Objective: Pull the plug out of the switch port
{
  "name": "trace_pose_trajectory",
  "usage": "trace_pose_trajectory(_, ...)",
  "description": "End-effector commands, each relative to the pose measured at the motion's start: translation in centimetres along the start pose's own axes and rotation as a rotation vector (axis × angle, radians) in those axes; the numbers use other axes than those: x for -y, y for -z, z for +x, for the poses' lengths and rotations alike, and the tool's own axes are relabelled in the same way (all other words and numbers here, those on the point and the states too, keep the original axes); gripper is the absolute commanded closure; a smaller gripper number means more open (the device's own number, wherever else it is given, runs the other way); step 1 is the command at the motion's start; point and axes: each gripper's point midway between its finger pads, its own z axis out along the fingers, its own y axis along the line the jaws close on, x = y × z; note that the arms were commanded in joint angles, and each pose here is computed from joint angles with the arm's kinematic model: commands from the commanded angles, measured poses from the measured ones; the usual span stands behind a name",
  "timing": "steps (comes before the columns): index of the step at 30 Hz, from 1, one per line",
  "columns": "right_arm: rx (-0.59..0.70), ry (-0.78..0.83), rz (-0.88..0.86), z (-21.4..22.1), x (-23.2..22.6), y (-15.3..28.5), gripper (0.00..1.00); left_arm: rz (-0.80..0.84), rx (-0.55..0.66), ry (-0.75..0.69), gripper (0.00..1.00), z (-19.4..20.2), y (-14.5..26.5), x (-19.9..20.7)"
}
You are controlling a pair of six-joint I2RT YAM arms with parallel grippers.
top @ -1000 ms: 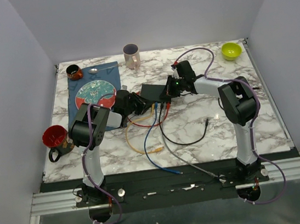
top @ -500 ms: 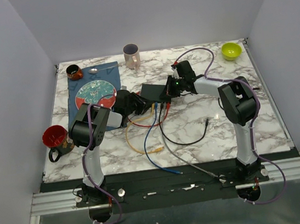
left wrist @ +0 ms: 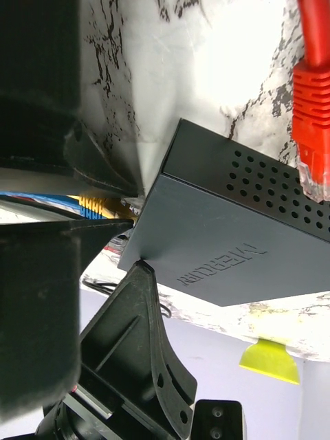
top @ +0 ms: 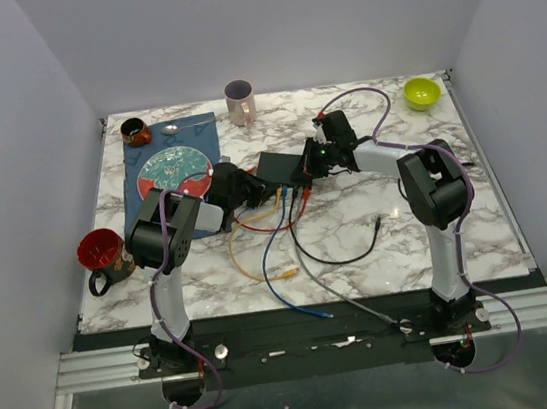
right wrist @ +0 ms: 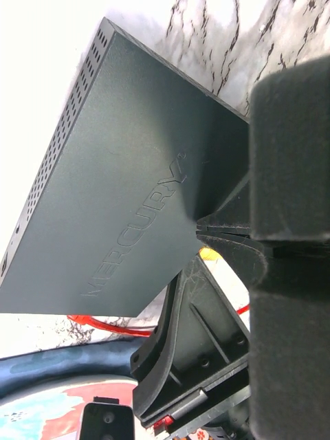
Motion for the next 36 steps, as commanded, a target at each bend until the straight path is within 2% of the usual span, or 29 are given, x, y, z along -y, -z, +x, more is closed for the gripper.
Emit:
trace_pose_trajectory(1,-0.039,-0.01,0.018,1.0,0.8,-0.9,0.98,-0.06,0.056,0.008,0.83,-1.1,-0.4,-1.5)
trace_pose_trajectory(5,-0.037,-0.009,0.017,1.0,0.7,-0.8,0.98,-0.057,0.052,0.007,0.92,-0.9,-0.4,-1.6)
trace_pose_trajectory(6,-0.034,-0.008,0.018,0.9,0.7,-0.8,0.98,-0.057,0.052,0.009,0.98,-0.9,-0.4,-1.6)
trace_pose_trajectory(7,-0.033,-0.007,0.019,1.0,0.7,-0.6,0.98,-0.05,0.053,0.005,1.0,-0.9,-0.3,-1.5)
trace_pose_trajectory(12,0.045,0.074,-0.008,-0.5,-2.4,1.8,0.98,-0.049,0.051,0.009,1.0,-0.8,-0.2,-1.9)
trace_pose_trajectory(18,0.025,0.139,-0.028,1.4,-4.5,2.8,0.97,-0.038,0.045,0.011,1.0,-0.6,-0.1,-1.9)
trace_pose_trajectory(26,-0.051,0.118,0.009,4.2,-2.7,1.2,0.97,-0.038,0.036,0.01,1.0,-0.3,0.0,-2.0)
trace_pose_trajectory(36,-0.069,0.101,0.094,3.9,-0.9,-0.3,0.98,-0.036,0.025,0.012,1.0,0.0,0.3,-2.2)
